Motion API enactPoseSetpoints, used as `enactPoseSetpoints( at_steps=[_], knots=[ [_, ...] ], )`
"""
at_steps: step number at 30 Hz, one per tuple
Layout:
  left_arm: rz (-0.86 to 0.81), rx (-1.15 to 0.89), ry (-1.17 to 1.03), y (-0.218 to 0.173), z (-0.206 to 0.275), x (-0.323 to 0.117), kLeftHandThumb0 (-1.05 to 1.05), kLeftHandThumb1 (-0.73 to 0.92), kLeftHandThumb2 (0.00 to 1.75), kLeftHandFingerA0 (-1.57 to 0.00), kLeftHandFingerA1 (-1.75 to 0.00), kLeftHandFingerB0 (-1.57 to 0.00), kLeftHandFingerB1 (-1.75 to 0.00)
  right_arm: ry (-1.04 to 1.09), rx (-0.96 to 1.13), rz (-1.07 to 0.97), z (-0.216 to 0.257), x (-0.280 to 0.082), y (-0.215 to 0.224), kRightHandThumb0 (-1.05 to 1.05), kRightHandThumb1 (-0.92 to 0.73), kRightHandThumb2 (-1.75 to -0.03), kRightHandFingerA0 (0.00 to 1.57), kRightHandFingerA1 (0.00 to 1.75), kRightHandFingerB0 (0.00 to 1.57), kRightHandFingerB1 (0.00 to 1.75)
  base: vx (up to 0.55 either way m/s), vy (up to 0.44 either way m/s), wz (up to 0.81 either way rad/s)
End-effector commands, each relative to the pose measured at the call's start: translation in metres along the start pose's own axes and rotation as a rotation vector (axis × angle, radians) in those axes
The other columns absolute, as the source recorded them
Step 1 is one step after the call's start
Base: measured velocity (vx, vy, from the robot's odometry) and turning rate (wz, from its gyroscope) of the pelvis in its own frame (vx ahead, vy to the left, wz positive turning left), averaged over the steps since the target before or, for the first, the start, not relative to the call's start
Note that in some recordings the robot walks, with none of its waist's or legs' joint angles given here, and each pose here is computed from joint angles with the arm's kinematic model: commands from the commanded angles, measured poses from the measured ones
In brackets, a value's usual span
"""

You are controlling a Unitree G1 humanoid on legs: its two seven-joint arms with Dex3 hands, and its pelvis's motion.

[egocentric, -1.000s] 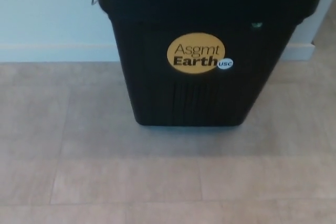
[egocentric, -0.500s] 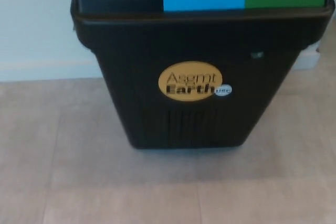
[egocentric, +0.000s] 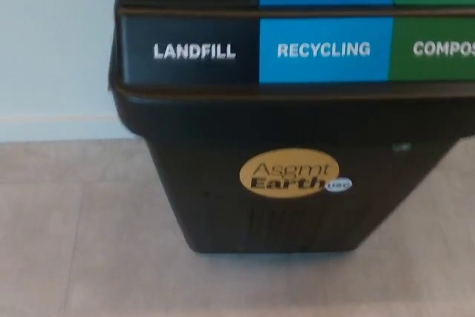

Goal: The robot walks towards the trash can and uses its left hand to grab the trash lying on trashcan and throw it inside

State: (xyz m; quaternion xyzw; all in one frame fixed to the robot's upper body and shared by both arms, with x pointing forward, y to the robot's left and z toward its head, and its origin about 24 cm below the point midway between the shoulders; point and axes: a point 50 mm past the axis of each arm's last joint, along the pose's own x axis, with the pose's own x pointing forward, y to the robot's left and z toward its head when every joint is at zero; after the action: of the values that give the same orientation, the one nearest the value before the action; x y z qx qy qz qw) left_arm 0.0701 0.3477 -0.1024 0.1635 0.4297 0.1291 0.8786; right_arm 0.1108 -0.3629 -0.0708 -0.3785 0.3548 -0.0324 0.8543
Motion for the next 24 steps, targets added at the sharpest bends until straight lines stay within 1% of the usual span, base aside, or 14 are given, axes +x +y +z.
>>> enactPoseSetpoints(
  at_steps=[1, 5, 6, 7, 8, 9, 13, 14, 15, 20, 21, 22, 23, 24],
  knots=[
    [-0.002, 0.024, -0.027, 0.001, 0.008, 0.001, -0.99, 0.34, 0.71, -1.12, -0.46, -0.95, -0.41, 0.005, 0.009, -0.036, -0.002, 0.0, -0.007, -0.62, -0.54, -0.56, 0.19, 0.43, 0.28, 0.35, 0.34, -0.231, 0.4],
    [-0.002, 0.032, -0.023, -0.002, 0.004, 0.0, -0.98, 0.34, 0.71, -1.09, -0.46, -0.93, -0.42, 0.019, 0.032, -0.041, -0.001, 0.002, -0.008, -0.61, -0.54, -0.56, 0.21, 0.42, 0.29, 0.34, 0.33, -0.206, -0.06],
    [-0.011, 0.023, -0.012, -0.003, 0.002, 0.0, -0.96, 0.33, 0.71, -1.06, -0.47, -0.89, -0.43, 0.018, 0.033, -0.044, -0.002, 0.001, -0.009, -0.6, -0.55, -0.56, 0.2, 0.43, 0.28, 0.35, 0.31, -0.184, -0.09],
    [-0.013, 0.02, -0.009, -0.003, 0.001, -0.001, -0.96, 0.33, 0.71, -1.06, -0.47, -0.89, -0.43, 0.018, 0.033, -0.044, -0.002, 0.001, -0.009, -0.6, -0.55, -0.56, 0.2, 0.43, 0.28, 0.35, 0.31, -0.182, -0.14],
    [-0.018, 0.022, -0.008, -0.004, 0.0, -0.001, -0.94, 0.32, 0.72, -1.03, -0.48, -0.87, -0.44, 0.021, 0.031, -0.047, -0.003, 0.001, -0.01, -0.61, -0.55, -0.56, 0.2, 0.43, 0.28, 0.35, 0.22, -0.009, -0.17],
    [-0.022, 0.018, -0.007, -0.003, -0.001, -0.002, -0.96, 0.31, 0.7, -1.01, -0.47, -0.88, -0.42, 0.028, 0.027, -0.056, -0.003, 0.001, -0.011, -0.59, -0.55, -0.56, 0.24, 0.42, 0.29, 0.34, 0.2, 0.016, -0.17],
    [-0.027, 0.006, -0.008, -0.001, -0.004, -0.004, -0.94, 0.29, 0.69, -0.99, -0.5, -0.88, -0.43, 0.042, 0.024, -0.074, -0.006, 0.0, -0.013, -0.58, -0.54, -0.56, 0.24, 0.44, 0.3, 0.33, 0.18, 0.078, -0.14],
    [-0.022, -0.003, -0.008, -0.001, -0.005, -0.005, -0.97, 0.33, 0.69, -1.03, -0.47, -0.89, -0.41, 0.056, 0.027, -0.075, -0.008, -0.001, -0.015, -0.58, -0.56, -0.57, 0.21, 0.43, 0.28, 0.32, 0.12, 0.219, 0.02],
    [-0.013, -0.014, -0.001, 0.002, -0.008, -0.007, -0.94, 0.31, 0.7, -1.06, -0.46, -0.89, -0.43, 0.075, 0.021, -0.072, -0.012, -0.002, -0.017, -0.56, -0.58, -0.58, 0.19, 0.42, 0.25, 0.31, 0.21, 0.242, 0.9],
    [-0.002, 0.003, 0.029, 0.009, -0.011, -0.007, -0.92, 0.32, 0.72, -1.07, -0.49, -0.86, -0.46, 0.1, 0.02, -0.061, -0.016, -0.003, -0.02, -0.56, -0.58, -0.58, 0.18, 0.38, 0.24, 0.31, 0.27, 0.204, -0.01],
    [0.003, 0.012, 0.03, 0.01, -0.011, -0.008, -0.99, 0.35, 0.73, -1.01, -0.53, -0.88, -0.44, 0.099, 0.02, -0.059, -0.015, -0.003, -0.02, -0.56, -0.58, -0.58, 0.19, 0.39, 0.24, 0.31, 0.1, 0.103, -0.02],
    [0.007, 0.021, 0.028, 0.011, -0.011, -0.008, -0.99, 0.35, 0.73, -1.01, -0.53, -0.88, -0.44, 0.097, 0.018, -0.059, -0.015, -0.003, -0.021, -0.56, -0.58, -0.58, 0.19, 0.39, 0.24, 0.31, 0.0, 0.0, 0.0],
    [0.014, 0.009, 0.037, 0.012, -0.013, -0.009, -0.89, 0.22, 0.68, -1.14, -0.51, -0.86, -0.46, 0.095, 0.022, -0.061, -0.014, -0.002, -0.021, -0.57, -0.58, -0.58, 0.19, 0.38, 0.24, 0.31, 0.12, 0.029, 0.0],
    [0.022, -0.008, 0.049, 0.013, -0.015, -0.009, -0.89, 0.22, 0.68, -1.14, -0.51, -0.86, -0.46, 0.093, 0.027, -0.063, -0.013, -0.001, -0.022, -0.57, -0.58, -0.58, 0.19, 0.38, 0.24, 0.31, 0.12, 0.031, 0.03]
  ],
)
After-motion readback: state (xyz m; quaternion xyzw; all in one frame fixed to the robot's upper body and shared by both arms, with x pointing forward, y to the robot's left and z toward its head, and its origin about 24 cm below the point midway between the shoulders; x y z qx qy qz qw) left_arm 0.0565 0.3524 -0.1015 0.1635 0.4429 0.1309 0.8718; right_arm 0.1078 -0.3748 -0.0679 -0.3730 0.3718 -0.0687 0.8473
